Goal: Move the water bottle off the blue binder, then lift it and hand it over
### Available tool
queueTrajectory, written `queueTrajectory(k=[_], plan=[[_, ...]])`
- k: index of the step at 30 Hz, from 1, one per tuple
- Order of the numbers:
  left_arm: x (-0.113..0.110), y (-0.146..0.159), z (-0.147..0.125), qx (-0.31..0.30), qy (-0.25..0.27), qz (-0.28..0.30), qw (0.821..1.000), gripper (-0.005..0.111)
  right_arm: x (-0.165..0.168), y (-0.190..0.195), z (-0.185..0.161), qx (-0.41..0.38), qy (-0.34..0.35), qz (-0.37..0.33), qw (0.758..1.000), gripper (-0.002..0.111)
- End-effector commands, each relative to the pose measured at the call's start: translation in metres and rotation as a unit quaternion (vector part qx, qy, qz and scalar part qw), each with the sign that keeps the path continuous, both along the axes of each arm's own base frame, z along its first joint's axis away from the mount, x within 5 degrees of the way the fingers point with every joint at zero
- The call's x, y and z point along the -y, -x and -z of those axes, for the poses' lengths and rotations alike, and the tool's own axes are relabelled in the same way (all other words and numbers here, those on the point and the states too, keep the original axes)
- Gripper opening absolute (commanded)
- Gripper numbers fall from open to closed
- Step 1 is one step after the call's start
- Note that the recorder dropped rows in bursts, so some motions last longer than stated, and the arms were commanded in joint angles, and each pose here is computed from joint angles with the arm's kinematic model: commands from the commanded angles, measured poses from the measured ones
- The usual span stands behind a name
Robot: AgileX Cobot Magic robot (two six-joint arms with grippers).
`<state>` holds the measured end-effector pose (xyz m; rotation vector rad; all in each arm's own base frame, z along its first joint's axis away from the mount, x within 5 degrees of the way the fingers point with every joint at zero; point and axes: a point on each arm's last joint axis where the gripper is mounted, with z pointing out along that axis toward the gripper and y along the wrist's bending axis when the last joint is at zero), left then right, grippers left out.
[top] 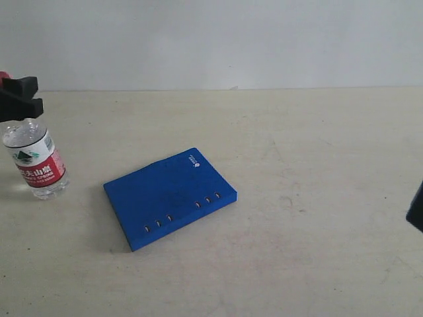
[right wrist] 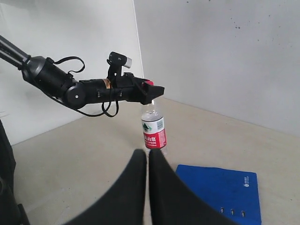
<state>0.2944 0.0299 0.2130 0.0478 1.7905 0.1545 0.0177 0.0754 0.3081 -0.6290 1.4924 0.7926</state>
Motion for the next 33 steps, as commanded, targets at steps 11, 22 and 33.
queueTrajectory(k=[11, 22, 33], plan=[[-0.001, 0.095, -0.097, 0.053, -0.030, -0.061, 0.996, 0.064, 0.000, 0.001, 0.000, -0.005, -0.011, 0.001, 1.000, 0.000], [0.043, 0.164, -0.011, -0.191, 0.265, 0.040, 0.944, 0.062, 0.030, -0.069, 0.077, -0.222, -0.055, 0.192, 0.954, 0.003], [0.066, 0.124, 0.040, -0.343, 0.382, 0.132, 0.848, 0.054, 0.007, -0.230, 0.103, -0.537, -0.070, -0.104, 0.834, 0.039]])
